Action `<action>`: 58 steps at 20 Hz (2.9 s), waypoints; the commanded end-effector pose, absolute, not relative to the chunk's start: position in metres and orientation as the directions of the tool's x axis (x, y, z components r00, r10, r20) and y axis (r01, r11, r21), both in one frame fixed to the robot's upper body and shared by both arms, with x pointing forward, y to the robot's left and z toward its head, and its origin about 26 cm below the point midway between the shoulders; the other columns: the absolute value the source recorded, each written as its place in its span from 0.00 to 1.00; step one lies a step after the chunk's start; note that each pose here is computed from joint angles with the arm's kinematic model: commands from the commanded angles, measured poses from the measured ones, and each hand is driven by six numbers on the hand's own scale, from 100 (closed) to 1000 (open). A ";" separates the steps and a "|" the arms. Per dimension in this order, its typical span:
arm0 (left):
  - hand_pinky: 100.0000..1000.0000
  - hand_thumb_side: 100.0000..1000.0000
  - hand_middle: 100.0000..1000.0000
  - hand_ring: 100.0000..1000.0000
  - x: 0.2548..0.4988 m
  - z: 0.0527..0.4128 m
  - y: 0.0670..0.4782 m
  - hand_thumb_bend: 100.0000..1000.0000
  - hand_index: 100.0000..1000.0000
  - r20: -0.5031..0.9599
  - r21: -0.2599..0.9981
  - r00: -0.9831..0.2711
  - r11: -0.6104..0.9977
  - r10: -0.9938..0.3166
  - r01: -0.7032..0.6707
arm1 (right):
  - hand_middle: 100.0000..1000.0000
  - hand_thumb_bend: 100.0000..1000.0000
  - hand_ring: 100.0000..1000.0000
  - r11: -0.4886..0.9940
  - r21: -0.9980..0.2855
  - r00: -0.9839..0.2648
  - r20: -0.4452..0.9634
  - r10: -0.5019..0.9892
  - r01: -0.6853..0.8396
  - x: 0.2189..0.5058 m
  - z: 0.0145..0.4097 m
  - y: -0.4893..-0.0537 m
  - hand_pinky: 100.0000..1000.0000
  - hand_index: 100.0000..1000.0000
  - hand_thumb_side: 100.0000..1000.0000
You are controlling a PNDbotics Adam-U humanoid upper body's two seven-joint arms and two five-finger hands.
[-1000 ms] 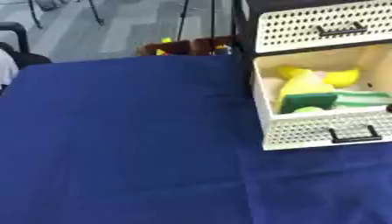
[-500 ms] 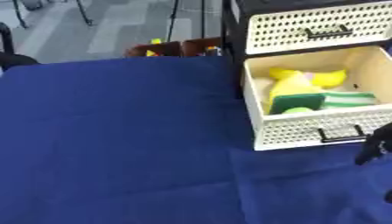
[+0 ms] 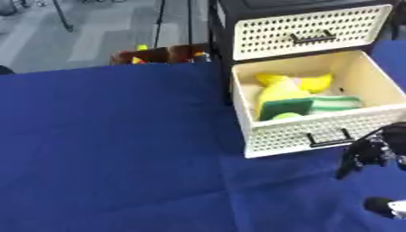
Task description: Pick up objects from table and place into drawer.
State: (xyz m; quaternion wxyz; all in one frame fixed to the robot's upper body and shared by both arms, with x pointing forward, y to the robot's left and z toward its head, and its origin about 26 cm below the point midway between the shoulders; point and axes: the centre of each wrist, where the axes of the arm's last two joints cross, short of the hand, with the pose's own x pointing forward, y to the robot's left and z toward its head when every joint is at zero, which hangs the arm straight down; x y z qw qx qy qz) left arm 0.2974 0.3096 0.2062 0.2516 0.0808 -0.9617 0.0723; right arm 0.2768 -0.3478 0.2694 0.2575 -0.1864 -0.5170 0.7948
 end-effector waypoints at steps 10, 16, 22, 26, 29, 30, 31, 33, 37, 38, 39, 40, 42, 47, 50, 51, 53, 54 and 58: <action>0.36 0.96 0.57 0.53 0.294 0.207 0.307 0.13 0.73 0.501 -0.101 -0.859 0.979 -0.104 -0.177 | 0.63 0.02 0.61 -0.245 -0.918 -0.719 0.059 0.692 -0.311 0.278 0.276 -0.338 0.38 0.81 1.00; 0.36 0.96 0.57 0.53 0.294 0.205 0.307 0.14 0.72 0.507 -0.108 -0.856 0.978 -0.100 -0.178 | 0.67 0.01 0.64 -0.206 -0.923 -0.653 0.062 0.755 -0.326 0.278 0.278 -0.339 0.40 0.83 1.00; 0.36 0.96 0.57 0.53 0.294 0.204 0.307 0.14 0.72 0.509 -0.118 -0.855 0.976 -0.098 -0.182 | 0.69 0.00 0.65 -0.165 -0.918 -0.580 0.084 0.810 -0.362 0.278 0.276 -0.339 0.41 0.84 1.00; 0.36 0.96 0.57 0.53 0.294 0.203 0.307 0.14 0.72 0.510 -0.127 -0.855 0.975 -0.095 -0.184 | 0.72 0.00 0.68 -0.142 -0.914 -0.528 0.088 0.845 -0.380 0.278 0.274 -0.340 0.42 0.85 1.00; 0.36 0.96 0.57 0.53 0.294 0.203 0.306 0.14 0.72 0.511 -0.132 -0.854 0.974 -0.092 -0.183 | 0.74 0.00 0.70 -0.115 -0.912 -0.481 0.098 0.871 -0.394 0.280 0.273 -0.342 0.45 0.86 1.00; 0.36 0.96 0.57 0.53 0.294 0.203 0.306 0.14 0.72 0.512 -0.133 -0.854 0.974 -0.091 -0.183 | 0.75 0.00 0.71 -0.101 -0.912 -0.464 0.105 0.880 -0.398 0.282 0.273 -0.343 0.46 0.87 1.00; 0.36 0.96 0.57 0.53 0.294 0.202 0.306 0.14 0.72 0.513 -0.134 -0.854 0.974 -0.090 -0.183 | 0.75 0.00 0.72 -0.085 -0.913 -0.445 0.112 0.889 -0.400 0.284 0.273 -0.344 0.47 0.87 1.00; 0.36 0.96 0.57 0.53 0.294 0.201 0.306 0.14 0.72 0.516 -0.135 -0.852 0.974 -0.089 -0.184 | 0.76 0.00 0.72 -0.057 -0.916 -0.409 0.122 0.904 -0.397 0.287 0.274 -0.347 0.48 0.87 1.00; 0.36 0.96 0.57 0.53 0.293 0.200 0.306 0.14 0.72 0.519 -0.138 -0.850 0.973 -0.088 -0.186 | 0.76 0.00 0.73 -0.014 -0.923 -0.356 0.134 0.925 -0.384 0.291 0.277 -0.347 0.48 0.87 1.00; 0.36 0.96 0.57 0.53 0.293 0.200 0.306 0.14 0.72 0.520 -0.139 -0.850 0.973 -0.088 -0.185 | 0.76 0.00 0.73 -0.005 -0.924 -0.345 0.138 0.928 -0.383 0.291 0.278 -0.346 0.48 0.87 1.00; 0.36 0.96 0.57 0.53 0.293 0.200 0.306 0.14 0.72 0.520 -0.139 -0.850 0.973 -0.087 -0.185 | 0.76 0.00 0.73 0.004 -0.924 -0.334 0.142 0.932 -0.383 0.291 0.279 -0.346 0.48 0.87 1.00; 0.36 0.96 0.57 0.53 0.293 0.200 0.306 0.14 0.72 0.520 -0.140 -0.850 0.973 -0.087 -0.185 | 0.76 0.00 0.73 0.013 -0.923 -0.321 0.147 0.935 -0.384 0.292 0.279 -0.345 0.48 0.87 1.00; 0.36 0.96 0.57 0.54 0.293 0.200 0.305 0.14 0.72 0.520 -0.141 -0.850 0.973 -0.084 -0.183 | 0.76 0.00 0.73 0.033 -0.921 -0.300 0.160 0.940 -0.388 0.293 0.281 -0.344 0.48 0.87 1.00; 0.37 0.97 0.57 0.54 0.294 0.199 0.304 0.14 0.72 0.525 -0.144 -0.848 0.974 -0.076 -0.177 | 0.77 0.00 0.74 0.080 -0.916 -0.250 0.190 0.949 -0.393 0.297 0.285 -0.340 0.49 0.88 1.00; 0.37 0.97 0.57 0.54 0.294 0.198 0.303 0.13 0.72 0.524 -0.144 -0.848 0.975 -0.072 -0.172 | 0.78 0.00 0.74 0.094 -0.914 -0.231 0.197 0.953 -0.394 0.301 0.286 -0.340 0.49 0.88 1.00; 0.37 0.97 0.57 0.54 0.294 0.198 0.303 0.13 0.72 0.525 -0.143 -0.848 0.975 -0.070 -0.169 | 0.78 0.01 0.74 0.098 -0.915 -0.227 0.199 0.953 -0.392 0.302 0.287 -0.340 0.49 0.88 1.00; 0.37 0.97 0.57 0.54 0.294 0.198 0.302 0.13 0.72 0.525 -0.144 -0.849 0.976 -0.065 -0.164 | 0.78 0.01 0.75 0.101 -0.919 -0.219 0.196 0.956 -0.381 0.305 0.288 -0.342 0.50 0.88 1.00; 0.37 0.97 0.57 0.54 0.294 0.198 0.302 0.13 0.72 0.525 -0.144 -0.849 0.976 -0.063 -0.161 | 0.79 0.02 0.75 0.102 -0.922 -0.215 0.194 0.957 -0.373 0.306 0.289 -0.343 0.51 0.88 1.00; 0.37 0.97 0.57 0.54 0.294 0.198 0.302 0.12 0.72 0.526 -0.143 -0.849 0.978 -0.058 -0.155 | 0.79 0.03 0.76 0.102 -0.934 -0.210 0.182 0.961 -0.342 0.312 0.293 -0.346 0.51 0.88 1.00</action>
